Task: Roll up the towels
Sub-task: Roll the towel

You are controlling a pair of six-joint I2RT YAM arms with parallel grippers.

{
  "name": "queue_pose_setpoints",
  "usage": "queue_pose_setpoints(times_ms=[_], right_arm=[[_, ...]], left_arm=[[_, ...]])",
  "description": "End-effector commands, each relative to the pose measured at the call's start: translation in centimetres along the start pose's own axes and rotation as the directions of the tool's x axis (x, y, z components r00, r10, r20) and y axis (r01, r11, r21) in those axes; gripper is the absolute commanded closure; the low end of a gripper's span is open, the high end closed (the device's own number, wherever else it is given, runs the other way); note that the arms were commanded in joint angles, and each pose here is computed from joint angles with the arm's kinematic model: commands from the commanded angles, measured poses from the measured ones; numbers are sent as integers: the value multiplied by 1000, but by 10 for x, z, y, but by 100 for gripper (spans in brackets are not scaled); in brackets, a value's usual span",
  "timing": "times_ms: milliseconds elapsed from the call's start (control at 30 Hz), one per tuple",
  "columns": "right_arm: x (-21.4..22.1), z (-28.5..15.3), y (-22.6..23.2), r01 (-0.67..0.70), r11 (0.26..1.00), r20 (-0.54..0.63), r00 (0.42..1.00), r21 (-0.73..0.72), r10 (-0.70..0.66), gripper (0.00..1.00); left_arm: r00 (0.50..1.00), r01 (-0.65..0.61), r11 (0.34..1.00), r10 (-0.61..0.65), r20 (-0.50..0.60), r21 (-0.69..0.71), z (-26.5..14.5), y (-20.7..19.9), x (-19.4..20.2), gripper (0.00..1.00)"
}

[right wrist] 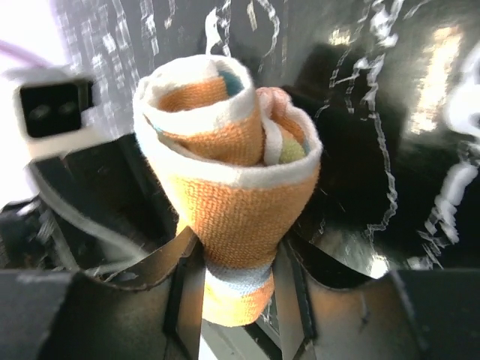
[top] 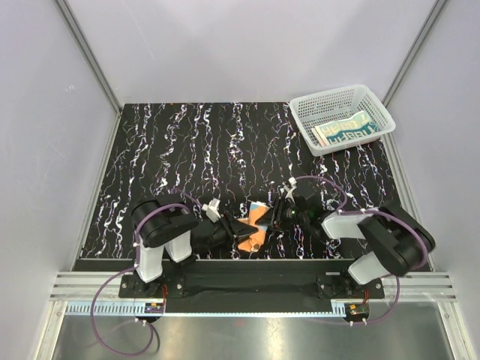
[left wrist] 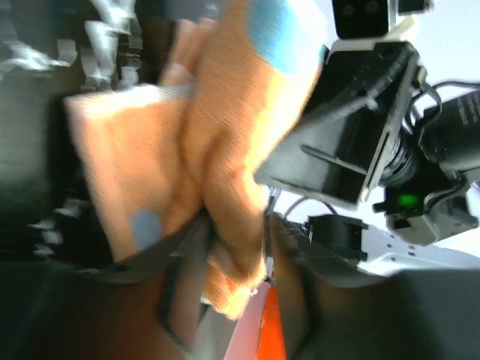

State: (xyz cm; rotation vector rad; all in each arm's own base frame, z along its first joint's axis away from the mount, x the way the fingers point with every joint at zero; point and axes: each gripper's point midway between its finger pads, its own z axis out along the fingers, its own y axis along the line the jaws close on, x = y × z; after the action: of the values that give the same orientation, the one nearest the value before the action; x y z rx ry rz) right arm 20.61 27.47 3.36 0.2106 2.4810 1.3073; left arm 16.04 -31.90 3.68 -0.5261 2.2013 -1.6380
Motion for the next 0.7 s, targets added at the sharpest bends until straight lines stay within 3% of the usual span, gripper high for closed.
queue_pose_setpoints(times_ms=[0, 200, 267, 300, 333, 400, 567, 633, 667], right_arm=[[-37, -19, -17, 50, 964, 130, 988, 261, -87, 98], [-41, -45, -28, 53, 899, 106, 988, 434, -109, 100], [-42, -50, -32, 42, 880, 116, 987, 472, -110, 100], [-41, -51, -35, 38, 874, 112, 988, 485, -105, 100], [-39, -55, -41, 23, 858, 113, 989, 514, -94, 100], [-32, -57, -43, 22, 841, 89, 993, 541, -83, 100], [-35, -63, -54, 22, 763, 77, 993, 646, -93, 100], [-31, -65, -59, 27, 735, 54, 995, 677, -87, 100], [-32, -65, -56, 28, 735, 54, 995, 678, -88, 100]], left_arm=[[985, -140, 990, 137, -107, -22, -18, 14, 22, 52], [949, -299, 946, 282, -138, -127, -4, 11, 21, 47], [927, -373, 890, 345, -149, -261, -6, 22, 16, 47], [904, -426, 870, 398, -157, -249, 4, 2, 23, 47], [869, -492, 792, 473, -147, -360, -3, 12, 11, 47], [805, -587, 715, 568, -172, -381, -3, 2, 19, 46], [675, -696, 545, 719, -167, -466, 8, -26, 20, 43], [602, -746, 445, 769, -215, -496, 10, -19, 24, 42], [586, -755, 439, 785, -200, -488, 18, -33, 28, 38]])
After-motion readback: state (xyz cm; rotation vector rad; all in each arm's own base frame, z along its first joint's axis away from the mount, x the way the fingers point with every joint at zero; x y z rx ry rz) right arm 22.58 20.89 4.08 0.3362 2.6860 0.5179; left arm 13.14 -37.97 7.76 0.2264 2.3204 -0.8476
